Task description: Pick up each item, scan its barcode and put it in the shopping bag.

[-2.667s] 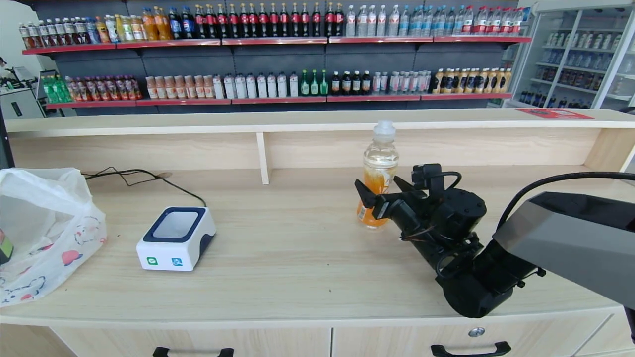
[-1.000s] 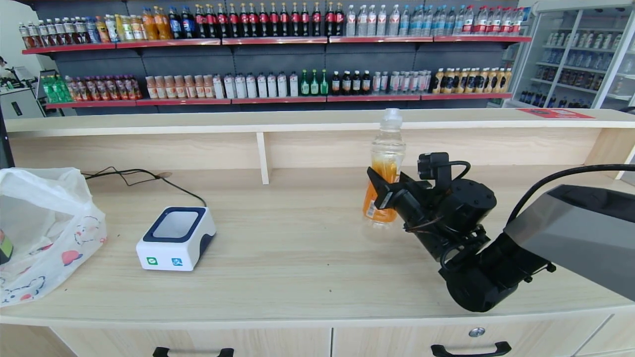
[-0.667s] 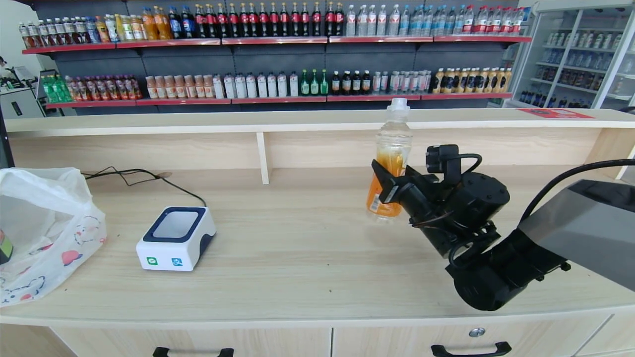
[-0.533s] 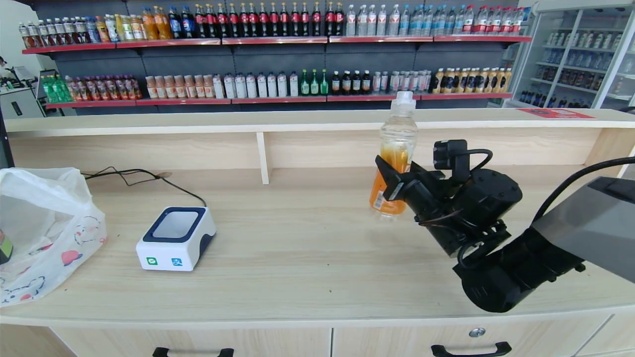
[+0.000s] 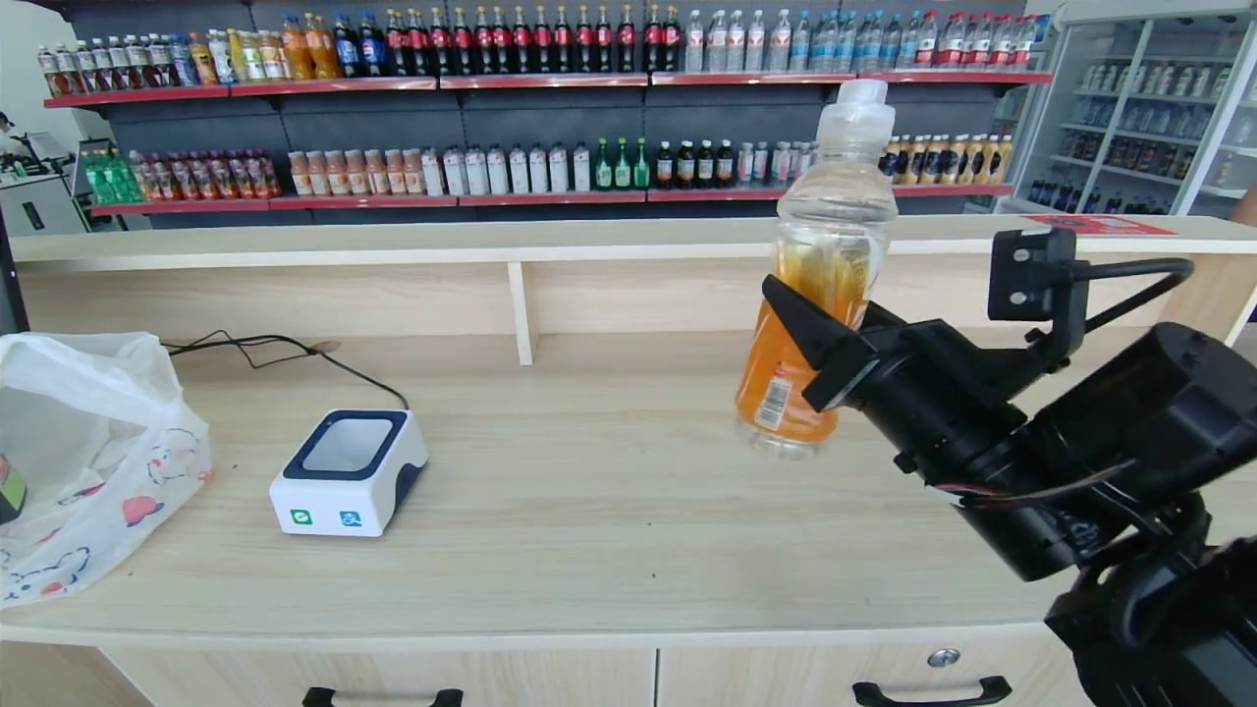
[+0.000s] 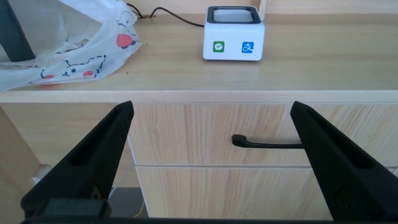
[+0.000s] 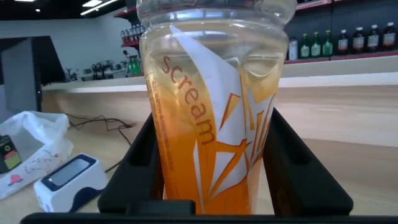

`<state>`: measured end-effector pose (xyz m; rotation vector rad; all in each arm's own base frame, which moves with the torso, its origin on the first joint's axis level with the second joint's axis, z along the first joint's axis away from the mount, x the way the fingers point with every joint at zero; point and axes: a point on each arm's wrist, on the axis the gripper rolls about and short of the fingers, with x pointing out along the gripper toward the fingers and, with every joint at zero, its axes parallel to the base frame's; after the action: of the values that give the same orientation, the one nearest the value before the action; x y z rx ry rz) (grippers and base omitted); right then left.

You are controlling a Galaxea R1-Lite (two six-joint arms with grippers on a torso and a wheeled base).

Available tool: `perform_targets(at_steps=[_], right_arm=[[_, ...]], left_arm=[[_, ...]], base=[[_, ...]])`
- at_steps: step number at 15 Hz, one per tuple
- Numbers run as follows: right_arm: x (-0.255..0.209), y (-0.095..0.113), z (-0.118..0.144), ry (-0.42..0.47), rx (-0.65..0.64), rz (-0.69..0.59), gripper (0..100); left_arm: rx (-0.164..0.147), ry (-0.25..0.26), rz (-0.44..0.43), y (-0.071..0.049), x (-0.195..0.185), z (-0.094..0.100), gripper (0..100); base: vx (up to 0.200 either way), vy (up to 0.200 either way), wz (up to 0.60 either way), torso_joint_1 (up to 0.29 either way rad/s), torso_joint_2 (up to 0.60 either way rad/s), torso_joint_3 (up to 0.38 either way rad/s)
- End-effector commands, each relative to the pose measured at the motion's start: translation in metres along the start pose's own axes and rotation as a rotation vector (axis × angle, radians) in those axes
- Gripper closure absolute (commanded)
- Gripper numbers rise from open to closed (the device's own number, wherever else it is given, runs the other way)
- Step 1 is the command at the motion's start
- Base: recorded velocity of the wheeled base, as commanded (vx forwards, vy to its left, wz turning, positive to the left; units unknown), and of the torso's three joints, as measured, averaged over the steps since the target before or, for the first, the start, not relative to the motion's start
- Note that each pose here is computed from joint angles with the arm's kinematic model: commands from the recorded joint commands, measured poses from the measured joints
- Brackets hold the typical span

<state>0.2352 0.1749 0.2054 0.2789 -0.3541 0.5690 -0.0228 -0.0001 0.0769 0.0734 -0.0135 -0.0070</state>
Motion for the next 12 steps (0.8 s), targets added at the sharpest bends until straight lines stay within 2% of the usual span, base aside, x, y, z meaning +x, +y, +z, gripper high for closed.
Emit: perform_targets(at_steps=[1, 3, 5, 6, 12], right_arm=[[-0.018, 0.037, 0.034, -0.078, 0.074, 0.141, 100], [-0.026, 0.055, 0.042, -0.091, 0.110, 0.227, 100], [-0.030, 0.060, 0.048, -0.104, 0.143, 0.254, 100], [-0.035, 0.068, 0.057, -0.116, 0.186, 0.328, 100], [-0.038, 0.071, 0.066, -0.121, 0.239, 0.486, 100]], left_arm=[[0.000, -0.001, 0.001, 0.000, 0.000, 0.000, 0], [0.003, -0.001, 0.000, 0.000, 0.000, 0.000, 0], [0.011, -0.001, 0.000, 0.000, 0.000, 0.000, 0], [0.011, -0.001, 0.000, 0.000, 0.000, 0.000, 0], [0.011, -0.001, 0.000, 0.000, 0.000, 0.000, 0]], base=[[0.000, 0.000, 0.00, 0.000, 0.00, 0.000], [0.000, 0.000, 0.00, 0.000, 0.00, 0.000], [0.000, 0.000, 0.00, 0.000, 0.00, 0.000], [0.000, 0.000, 0.00, 0.000, 0.00, 0.000], [0.000, 0.000, 0.00, 0.000, 0.00, 0.000]])
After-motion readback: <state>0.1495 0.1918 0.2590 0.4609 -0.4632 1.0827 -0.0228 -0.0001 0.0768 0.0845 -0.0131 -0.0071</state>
